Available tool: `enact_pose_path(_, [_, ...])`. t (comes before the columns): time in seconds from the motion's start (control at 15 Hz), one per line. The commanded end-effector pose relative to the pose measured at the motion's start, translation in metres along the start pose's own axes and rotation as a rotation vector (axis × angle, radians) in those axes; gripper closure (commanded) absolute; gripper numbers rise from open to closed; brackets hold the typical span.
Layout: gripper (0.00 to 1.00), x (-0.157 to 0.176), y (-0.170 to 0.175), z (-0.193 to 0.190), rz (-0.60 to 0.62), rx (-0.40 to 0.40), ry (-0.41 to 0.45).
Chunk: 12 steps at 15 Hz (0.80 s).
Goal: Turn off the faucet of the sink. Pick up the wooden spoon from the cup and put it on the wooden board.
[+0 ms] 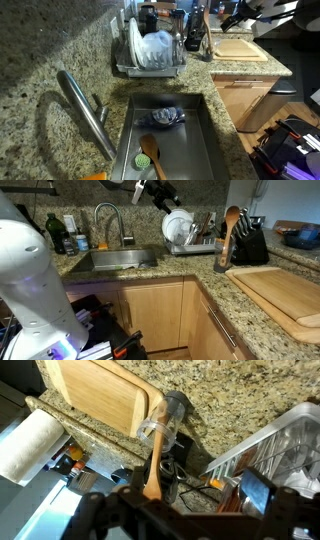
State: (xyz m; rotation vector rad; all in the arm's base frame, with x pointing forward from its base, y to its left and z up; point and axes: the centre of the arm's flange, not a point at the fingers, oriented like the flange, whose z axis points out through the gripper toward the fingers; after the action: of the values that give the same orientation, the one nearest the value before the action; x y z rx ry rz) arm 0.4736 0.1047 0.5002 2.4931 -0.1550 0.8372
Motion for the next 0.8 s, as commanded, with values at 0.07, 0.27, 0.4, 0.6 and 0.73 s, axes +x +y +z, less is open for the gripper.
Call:
enact_pose_path(0.07, [0.00,-0.025,0.027,0.080,0.014,-0.216,0.034])
enact_pose_path(0.27, [0.00,-0.031,0.084,0.133,0.121,-0.377,0.079])
enact_pose_path(0.4, [0.00,-0.025,0.128,0.171,0.235,-0.425,0.012])
enact_pose_path(0.6, [0.00,-0.019,0.168,0.195,0.393,-0.334,-0.088])
enact_pose_path(0.73, [0.00,-0.032,0.168,0.187,0.390,-0.360,-0.083])
